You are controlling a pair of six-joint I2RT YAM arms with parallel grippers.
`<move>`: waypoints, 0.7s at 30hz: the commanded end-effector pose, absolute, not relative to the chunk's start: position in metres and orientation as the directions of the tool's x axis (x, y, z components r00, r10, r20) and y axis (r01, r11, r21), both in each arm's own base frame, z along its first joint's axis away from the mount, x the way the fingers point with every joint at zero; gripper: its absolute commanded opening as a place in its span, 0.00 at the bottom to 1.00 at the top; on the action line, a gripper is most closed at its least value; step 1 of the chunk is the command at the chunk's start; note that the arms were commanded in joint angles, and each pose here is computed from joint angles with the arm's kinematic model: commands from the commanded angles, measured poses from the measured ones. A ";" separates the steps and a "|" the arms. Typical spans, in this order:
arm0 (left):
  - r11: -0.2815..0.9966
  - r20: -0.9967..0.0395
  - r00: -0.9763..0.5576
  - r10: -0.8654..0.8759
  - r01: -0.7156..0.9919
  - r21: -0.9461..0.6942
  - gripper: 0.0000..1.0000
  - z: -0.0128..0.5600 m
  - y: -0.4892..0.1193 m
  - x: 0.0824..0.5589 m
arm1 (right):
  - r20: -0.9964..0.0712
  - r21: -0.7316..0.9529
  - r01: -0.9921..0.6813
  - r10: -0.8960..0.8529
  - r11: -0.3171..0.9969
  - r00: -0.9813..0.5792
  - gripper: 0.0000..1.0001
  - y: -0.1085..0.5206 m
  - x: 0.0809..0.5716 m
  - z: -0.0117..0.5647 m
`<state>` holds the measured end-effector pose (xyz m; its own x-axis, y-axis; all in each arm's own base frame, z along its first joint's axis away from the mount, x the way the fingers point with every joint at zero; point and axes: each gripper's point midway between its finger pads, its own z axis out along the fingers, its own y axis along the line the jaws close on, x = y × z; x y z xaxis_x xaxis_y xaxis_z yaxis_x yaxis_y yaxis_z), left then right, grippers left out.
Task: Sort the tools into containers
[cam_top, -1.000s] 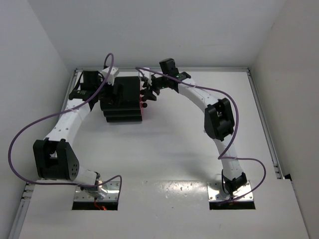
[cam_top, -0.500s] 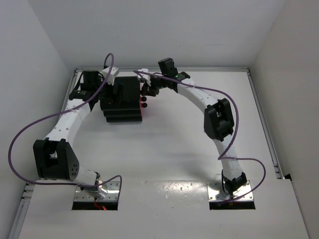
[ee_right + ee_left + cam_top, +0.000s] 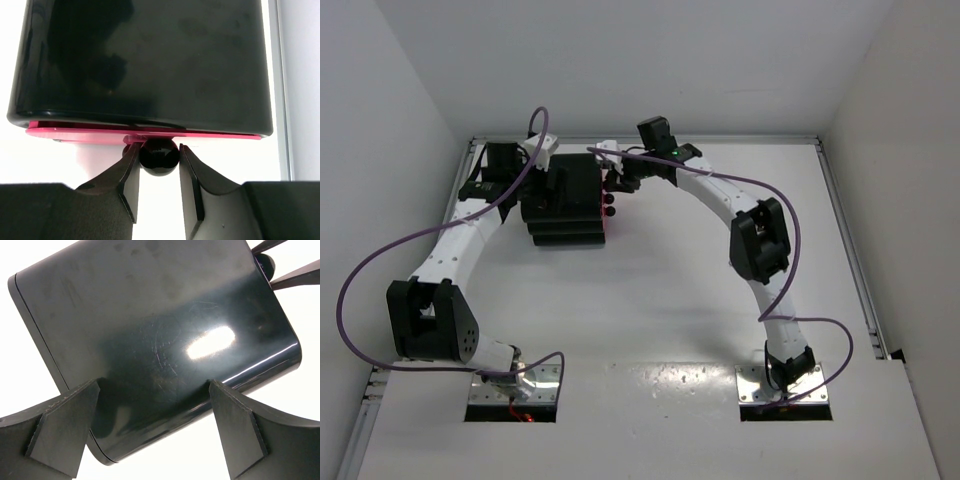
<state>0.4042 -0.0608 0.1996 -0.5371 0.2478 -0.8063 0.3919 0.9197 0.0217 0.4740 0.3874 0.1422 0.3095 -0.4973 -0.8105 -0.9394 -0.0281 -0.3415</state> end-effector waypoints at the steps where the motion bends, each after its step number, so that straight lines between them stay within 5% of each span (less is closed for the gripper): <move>1: 0.928 -0.732 -0.643 0.225 0.370 -0.040 0.99 0.167 -0.064 0.388 | -0.782 -0.415 -0.910 -0.509 -0.006 0.360 0.14 0.372 0.482 0.175; 21: 0.931 -0.725 -0.651 0.226 0.364 -0.036 0.99 0.164 -0.063 0.392 | -0.770 -0.393 -0.918 -0.564 0.053 0.298 0.09 0.299 0.478 0.183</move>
<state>0.4065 -0.0606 0.1995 -0.5382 0.2361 -0.8091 0.3803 0.9247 0.0168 0.4726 0.3089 0.1409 0.2171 -0.5844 -0.7819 -0.9548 0.0397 -0.2947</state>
